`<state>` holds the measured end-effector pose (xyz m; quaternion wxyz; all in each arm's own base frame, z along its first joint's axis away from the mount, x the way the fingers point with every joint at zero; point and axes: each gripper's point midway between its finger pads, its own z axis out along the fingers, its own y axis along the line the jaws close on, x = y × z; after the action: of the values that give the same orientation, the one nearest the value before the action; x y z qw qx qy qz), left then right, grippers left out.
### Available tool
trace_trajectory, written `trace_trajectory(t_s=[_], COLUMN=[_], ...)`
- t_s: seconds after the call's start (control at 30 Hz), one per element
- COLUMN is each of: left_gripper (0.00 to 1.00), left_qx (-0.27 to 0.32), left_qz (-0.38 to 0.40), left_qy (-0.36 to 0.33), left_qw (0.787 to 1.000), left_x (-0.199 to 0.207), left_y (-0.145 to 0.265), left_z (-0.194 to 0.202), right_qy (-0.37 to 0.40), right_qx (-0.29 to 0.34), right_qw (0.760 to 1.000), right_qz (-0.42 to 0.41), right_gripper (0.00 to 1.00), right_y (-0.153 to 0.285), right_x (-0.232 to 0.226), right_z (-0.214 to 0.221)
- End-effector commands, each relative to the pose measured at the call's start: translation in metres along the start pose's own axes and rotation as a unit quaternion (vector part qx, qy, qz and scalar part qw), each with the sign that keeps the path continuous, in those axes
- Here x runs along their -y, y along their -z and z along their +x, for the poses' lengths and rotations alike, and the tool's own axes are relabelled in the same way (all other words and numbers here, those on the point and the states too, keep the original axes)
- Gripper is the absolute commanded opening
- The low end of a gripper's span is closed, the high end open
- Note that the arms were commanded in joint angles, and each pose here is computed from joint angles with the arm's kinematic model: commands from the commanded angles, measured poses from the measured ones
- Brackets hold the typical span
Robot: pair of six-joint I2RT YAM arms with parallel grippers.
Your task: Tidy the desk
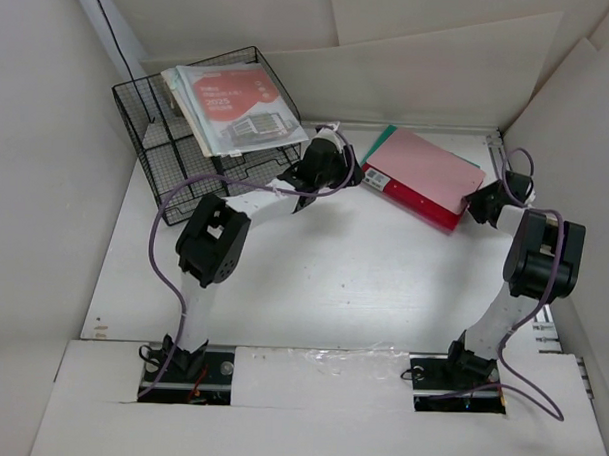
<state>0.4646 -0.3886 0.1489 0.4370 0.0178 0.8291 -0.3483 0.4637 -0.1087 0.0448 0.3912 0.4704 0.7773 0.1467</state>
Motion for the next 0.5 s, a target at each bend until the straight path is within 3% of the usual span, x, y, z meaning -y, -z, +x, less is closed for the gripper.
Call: trace_trajectory(t_s=[0.0,0.03,0.23,0.33,0.47], left_gripper=[0.47,0.47,0.47,0.47,0.47], left_qx=[0.018,0.015,0.016,0.011,0.007], left_qz=[0.024,0.022,0.023,0.019,0.016], left_qy=[-0.001,-0.006,-0.006,-0.006,-0.010], left_qw=[1.000,1.000,1.000,1.000,1.000], left_x=[0.015,0.011,0.012,0.010,0.007], left_y=[-0.008,-0.011,-0.015,-0.018,-0.020], left_z=[-0.014,-0.010,-0.010,-0.008,-0.005], right_qy=[-0.004,-0.004,0.012,0.013,0.012], right_qx=[0.025,0.025,0.048,0.045,0.034], right_qw=[0.998,0.998,0.998,0.998,0.998], right_qz=[-0.049,-0.049,-0.046,-0.050,-0.046], right_gripper=[0.44,0.38,0.38,0.22,0.18], right_y=[-0.001,-0.001,0.012,0.010,0.010], right_x=[-0.028,-0.028,-0.029,-0.031,-0.029], right_z=[-0.025,-0.025,-0.033,-0.034,-0.029])
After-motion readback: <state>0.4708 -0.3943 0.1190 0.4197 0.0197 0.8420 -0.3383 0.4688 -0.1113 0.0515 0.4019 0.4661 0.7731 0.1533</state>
